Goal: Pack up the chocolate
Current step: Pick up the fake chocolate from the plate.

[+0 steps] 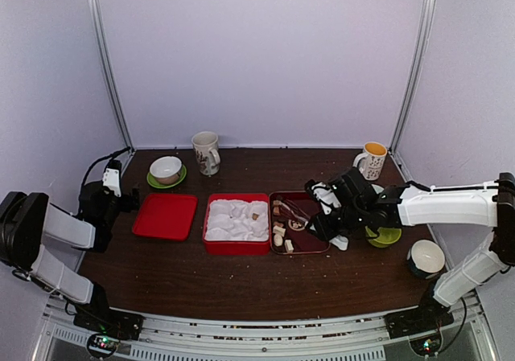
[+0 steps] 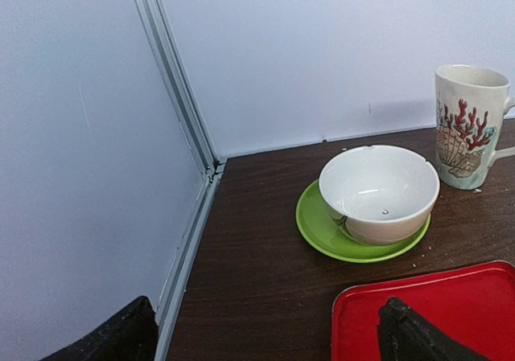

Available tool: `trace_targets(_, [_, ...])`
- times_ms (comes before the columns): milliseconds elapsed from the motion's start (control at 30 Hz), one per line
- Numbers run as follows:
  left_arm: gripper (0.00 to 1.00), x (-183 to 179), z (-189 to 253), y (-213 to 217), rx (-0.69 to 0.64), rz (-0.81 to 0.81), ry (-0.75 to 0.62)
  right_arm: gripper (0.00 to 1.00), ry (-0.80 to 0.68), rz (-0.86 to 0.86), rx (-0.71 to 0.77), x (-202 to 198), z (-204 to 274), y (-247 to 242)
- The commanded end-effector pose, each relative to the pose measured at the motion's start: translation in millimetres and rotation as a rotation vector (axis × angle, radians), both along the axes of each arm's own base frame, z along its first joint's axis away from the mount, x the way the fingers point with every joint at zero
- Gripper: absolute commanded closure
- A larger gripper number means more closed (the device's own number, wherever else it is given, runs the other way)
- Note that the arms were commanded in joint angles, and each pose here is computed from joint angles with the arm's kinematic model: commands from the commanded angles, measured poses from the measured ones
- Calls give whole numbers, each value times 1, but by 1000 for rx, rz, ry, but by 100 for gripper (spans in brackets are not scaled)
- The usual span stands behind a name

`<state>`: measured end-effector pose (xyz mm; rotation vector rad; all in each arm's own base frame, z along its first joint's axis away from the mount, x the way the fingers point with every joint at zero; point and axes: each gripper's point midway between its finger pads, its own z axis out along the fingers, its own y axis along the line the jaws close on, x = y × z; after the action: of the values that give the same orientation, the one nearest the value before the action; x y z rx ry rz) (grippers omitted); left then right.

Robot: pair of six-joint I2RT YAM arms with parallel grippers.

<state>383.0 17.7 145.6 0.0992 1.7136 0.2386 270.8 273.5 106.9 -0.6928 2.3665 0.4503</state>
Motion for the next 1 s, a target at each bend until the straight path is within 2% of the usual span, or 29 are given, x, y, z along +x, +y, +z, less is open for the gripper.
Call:
trace_targets(0, [2, 5, 20, 4, -1, 14, -77, 65, -47, -39, 43, 2, 12, -3])
trace_targets(967, [2, 5, 20, 4, -1, 14, -76, 66, -27, -57, 6, -7, -1, -18])
